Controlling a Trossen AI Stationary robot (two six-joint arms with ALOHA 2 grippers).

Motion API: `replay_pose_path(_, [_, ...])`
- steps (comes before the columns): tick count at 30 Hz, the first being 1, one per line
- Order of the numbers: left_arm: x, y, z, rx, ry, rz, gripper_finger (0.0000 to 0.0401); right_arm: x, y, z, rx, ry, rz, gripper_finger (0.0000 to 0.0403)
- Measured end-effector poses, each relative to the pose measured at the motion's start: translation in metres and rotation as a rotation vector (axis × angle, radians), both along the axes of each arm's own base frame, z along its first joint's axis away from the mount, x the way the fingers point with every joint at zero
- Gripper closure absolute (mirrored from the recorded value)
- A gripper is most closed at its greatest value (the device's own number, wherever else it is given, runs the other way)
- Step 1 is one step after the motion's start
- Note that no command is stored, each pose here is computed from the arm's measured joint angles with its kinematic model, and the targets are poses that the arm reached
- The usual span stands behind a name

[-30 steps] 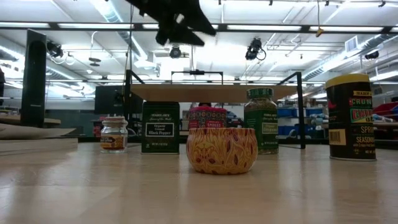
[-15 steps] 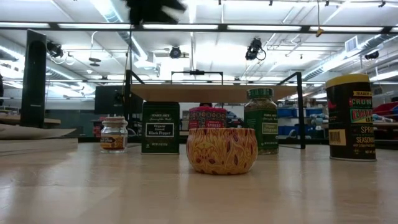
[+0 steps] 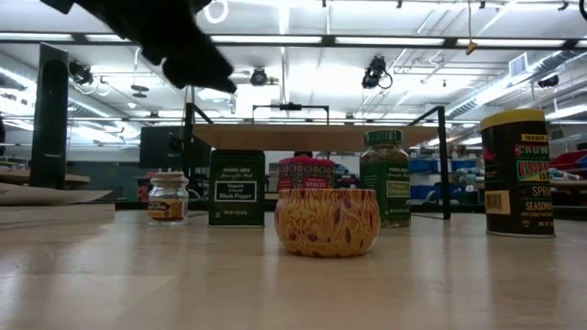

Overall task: Shelf spices
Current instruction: Put the brown seasoning bottle on the shelf

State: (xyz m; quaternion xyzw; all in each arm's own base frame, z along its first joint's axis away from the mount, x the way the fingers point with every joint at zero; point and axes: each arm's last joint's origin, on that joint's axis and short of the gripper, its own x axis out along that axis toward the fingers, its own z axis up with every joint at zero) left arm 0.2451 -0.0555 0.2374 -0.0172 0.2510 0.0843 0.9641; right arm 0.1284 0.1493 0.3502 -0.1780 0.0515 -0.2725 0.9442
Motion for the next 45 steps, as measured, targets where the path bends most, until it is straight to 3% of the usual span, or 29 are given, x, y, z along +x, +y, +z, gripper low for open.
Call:
replay_pose_path(4, [-0.008,-0.006,-0.006,-0.048,0.158,-0.030,0.0117,0.000,0.000,0.000,-0.002,0.001,-0.003,0.0401])
replay_pose_path(10, [-0.023,-0.006,0.003,-0.073,0.393,0.045,0.0146,0.000,-0.001,-0.001,-0.014,0.009,-0.003,0.0401])
replay_pose_path(14, [-0.024,-0.006,0.005,-0.097,0.421,0.041,0.0174,0.000,-0.001,-0.002,-0.022,0.014,-0.003,0.0401])
replay_pose_path(19, [-0.016,-0.009,-0.007,-0.064,0.475,0.015,0.0177,0.000,-0.001,-0.002,-0.021,0.020,0.007,0.0400])
replay_pose_path(30, [0.001,-0.004,-0.037,-0.074,0.585,0.103,0.0072,0.000,-0.001,-0.003,-0.034,0.037,0.018,0.0400])
replay_pose_path(35, [0.008,-0.002,-0.051,-0.075,0.634,0.127,0.0048,0.000,-0.001,-0.003,-0.040,0.043,0.022,0.0401])
replay_pose_path(40, [0.015,0.001,-0.064,-0.062,0.673,0.134,0.0052,0.000,-0.001,-0.003,-0.040,0.043,0.022,0.0399])
replay_pose_path(45, [0.021,0.003,-0.065,-0.083,0.643,0.112,0.0096,0.000,-0.001,-0.003,-0.040,0.043,0.022,0.0401])
